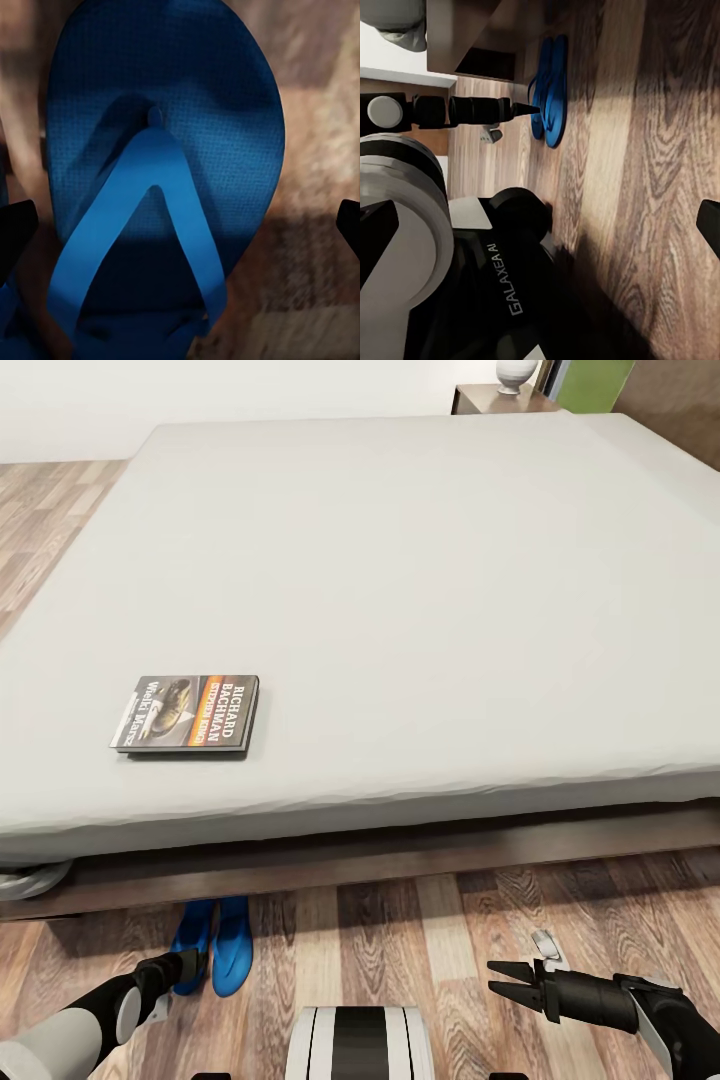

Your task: In the bedroom, move the book from the bed onto either nightstand, and place the two sandals side by side next to the bed.

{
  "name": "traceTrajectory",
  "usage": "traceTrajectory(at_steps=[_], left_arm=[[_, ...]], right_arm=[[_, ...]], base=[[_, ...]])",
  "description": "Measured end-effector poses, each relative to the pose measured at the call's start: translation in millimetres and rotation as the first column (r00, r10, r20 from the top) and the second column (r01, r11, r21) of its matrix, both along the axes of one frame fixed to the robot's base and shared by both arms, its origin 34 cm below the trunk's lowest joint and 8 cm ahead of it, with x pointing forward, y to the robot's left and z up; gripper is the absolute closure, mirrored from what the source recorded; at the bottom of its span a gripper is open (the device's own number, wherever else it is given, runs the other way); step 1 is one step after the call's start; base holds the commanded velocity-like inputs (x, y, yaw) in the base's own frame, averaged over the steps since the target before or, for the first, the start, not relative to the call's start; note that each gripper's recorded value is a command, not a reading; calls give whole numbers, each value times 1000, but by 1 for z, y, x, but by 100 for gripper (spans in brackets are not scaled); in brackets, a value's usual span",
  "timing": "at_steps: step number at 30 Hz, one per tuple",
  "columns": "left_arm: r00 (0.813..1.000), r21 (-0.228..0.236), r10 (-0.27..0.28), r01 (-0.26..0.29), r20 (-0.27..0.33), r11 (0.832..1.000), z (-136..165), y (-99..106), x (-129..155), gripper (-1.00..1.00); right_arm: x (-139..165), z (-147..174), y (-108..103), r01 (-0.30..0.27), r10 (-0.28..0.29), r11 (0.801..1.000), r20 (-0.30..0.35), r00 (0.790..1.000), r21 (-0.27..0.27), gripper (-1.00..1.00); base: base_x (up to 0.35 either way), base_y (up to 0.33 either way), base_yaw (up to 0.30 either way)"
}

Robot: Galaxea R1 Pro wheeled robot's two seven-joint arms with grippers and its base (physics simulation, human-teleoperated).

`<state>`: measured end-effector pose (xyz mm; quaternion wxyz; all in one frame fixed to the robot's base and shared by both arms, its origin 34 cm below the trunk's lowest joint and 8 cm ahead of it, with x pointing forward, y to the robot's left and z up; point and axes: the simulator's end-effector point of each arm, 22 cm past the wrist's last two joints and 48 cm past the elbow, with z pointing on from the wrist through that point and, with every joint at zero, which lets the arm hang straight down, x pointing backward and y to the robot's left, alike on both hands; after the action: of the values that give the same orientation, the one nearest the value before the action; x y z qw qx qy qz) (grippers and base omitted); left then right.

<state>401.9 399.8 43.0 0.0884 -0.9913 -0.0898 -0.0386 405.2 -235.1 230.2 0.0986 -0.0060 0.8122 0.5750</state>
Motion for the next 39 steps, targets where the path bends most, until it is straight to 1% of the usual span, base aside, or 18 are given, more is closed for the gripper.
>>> traceTrajectory(at_steps=[9, 22, 39], left_arm=[[1000, 1, 0, 0, 2, 1000, 0, 0, 1, -100], [999, 2, -3, 3, 32, 1000, 1, -1, 9, -100], [1000, 3, -4, 4, 28, 1000, 1, -1, 8, -100]], right_arm=[[0, 0, 0, 0, 0, 1000, 0, 1000, 0, -100], [0, 0, 0, 0, 0, 1000, 0, 1000, 0, -100], [0, 0, 0, 0, 0, 1000, 0, 1000, 0, -100]], base=[[0, 0, 0], [0, 0, 0], [0, 0, 0]])
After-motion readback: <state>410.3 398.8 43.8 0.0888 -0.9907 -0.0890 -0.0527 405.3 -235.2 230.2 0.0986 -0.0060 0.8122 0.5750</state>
